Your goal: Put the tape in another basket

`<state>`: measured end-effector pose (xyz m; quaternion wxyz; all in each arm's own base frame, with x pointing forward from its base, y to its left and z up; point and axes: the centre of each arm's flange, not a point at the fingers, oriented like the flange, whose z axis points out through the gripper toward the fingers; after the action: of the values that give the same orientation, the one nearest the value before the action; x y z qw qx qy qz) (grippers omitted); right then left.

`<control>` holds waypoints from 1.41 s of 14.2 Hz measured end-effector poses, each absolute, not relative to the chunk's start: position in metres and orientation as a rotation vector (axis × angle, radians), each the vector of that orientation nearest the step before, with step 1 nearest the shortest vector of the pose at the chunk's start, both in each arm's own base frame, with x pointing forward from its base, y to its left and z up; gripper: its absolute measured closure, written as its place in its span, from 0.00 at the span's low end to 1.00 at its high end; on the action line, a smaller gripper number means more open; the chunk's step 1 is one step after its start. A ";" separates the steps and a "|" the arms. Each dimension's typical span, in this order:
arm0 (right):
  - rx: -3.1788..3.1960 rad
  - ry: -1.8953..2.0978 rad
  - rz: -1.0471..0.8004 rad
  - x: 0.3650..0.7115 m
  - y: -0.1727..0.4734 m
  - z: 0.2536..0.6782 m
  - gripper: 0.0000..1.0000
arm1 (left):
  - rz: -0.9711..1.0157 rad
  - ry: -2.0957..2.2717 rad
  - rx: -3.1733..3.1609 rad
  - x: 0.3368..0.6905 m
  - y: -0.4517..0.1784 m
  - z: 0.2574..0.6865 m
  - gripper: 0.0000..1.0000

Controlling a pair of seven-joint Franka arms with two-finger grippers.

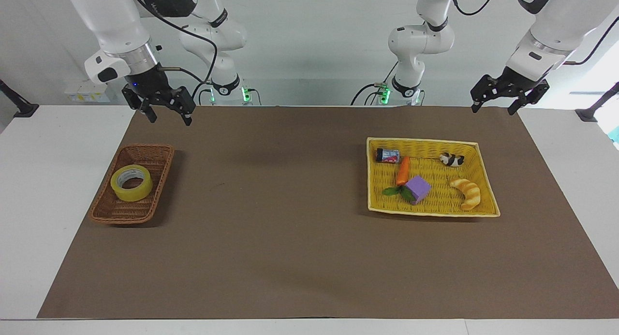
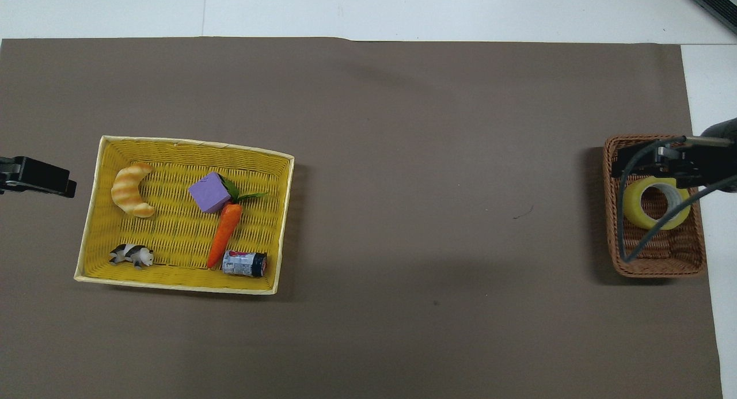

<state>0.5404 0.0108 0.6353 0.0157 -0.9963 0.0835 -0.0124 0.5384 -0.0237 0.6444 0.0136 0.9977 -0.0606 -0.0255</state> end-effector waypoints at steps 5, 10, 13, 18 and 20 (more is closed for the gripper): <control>-3.153 0.217 -0.054 0.522 0.019 0.664 0.00 | -0.080 -0.189 3.108 0.538 -0.024 0.644 0.00; -3.165 0.170 -0.031 0.522 0.010 0.657 0.00 | -0.080 -0.189 3.108 0.538 -0.024 0.644 0.00; -3.172 0.124 -0.019 0.517 0.007 0.670 0.00 | -0.080 -0.189 3.108 0.538 -0.024 0.644 0.00; -3.171 0.123 -0.011 0.510 0.005 0.679 0.00 | -0.080 -0.189 3.108 0.538 -0.024 0.644 0.00; -3.170 0.144 -0.002 0.510 -0.002 0.676 0.00 | -0.080 -0.189 3.108 0.538 -0.024 0.644 0.00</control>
<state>0.5103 -0.0020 0.6764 -0.0158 -0.9988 0.0454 -0.0007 0.5384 -0.0237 0.6444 0.0136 0.9977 -0.0606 -0.0255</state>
